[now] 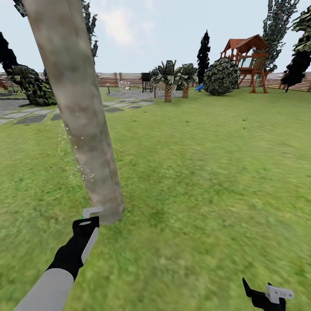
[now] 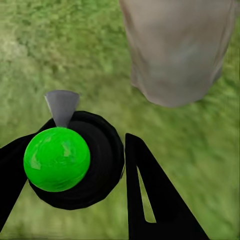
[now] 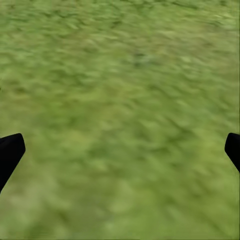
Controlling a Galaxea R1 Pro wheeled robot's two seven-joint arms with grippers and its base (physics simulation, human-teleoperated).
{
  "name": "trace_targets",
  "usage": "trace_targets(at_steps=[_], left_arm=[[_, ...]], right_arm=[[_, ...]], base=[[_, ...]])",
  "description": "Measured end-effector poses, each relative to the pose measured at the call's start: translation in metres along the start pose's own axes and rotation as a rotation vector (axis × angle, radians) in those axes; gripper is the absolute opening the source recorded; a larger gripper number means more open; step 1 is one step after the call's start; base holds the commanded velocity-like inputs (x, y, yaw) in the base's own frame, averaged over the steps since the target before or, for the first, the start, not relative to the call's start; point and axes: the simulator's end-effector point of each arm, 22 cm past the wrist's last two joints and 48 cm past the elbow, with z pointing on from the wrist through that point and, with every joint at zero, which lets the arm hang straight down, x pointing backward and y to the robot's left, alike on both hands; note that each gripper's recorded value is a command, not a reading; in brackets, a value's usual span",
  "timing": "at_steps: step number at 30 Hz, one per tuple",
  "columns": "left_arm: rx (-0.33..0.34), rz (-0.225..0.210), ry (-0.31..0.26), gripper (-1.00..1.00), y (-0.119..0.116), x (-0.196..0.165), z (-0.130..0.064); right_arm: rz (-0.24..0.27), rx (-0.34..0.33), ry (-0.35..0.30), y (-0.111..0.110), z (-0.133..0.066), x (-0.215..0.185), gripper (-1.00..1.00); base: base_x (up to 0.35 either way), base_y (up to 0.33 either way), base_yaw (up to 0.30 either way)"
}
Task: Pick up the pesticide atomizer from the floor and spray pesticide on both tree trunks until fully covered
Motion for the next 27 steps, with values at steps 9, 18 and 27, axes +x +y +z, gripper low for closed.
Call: trace_targets(at_steps=[9,18,27], left_arm=[[0.0,0.0,0.0,-1.0,0.0001,0.0,0.0],[0.0,0.001,0.0,-1.0,-0.0002,-0.0001,-0.0001],[0.0,0.001,-0.001,-1.0,-0.0003,-0.0001,-0.0001]], right_arm=[[0.0,0.0,0.0,0.0,0.0,0.0,1.0],[0.0,0.0,0.0,-0.0001,0.0,-0.0001,1.0],[0.0,0.0,-0.001,0.0,0.0,-0.0001,1.0]], base=[[0.139,-0.276,0.276],[0.139,-0.276,0.276],[0.139,-0.276,0.276]])
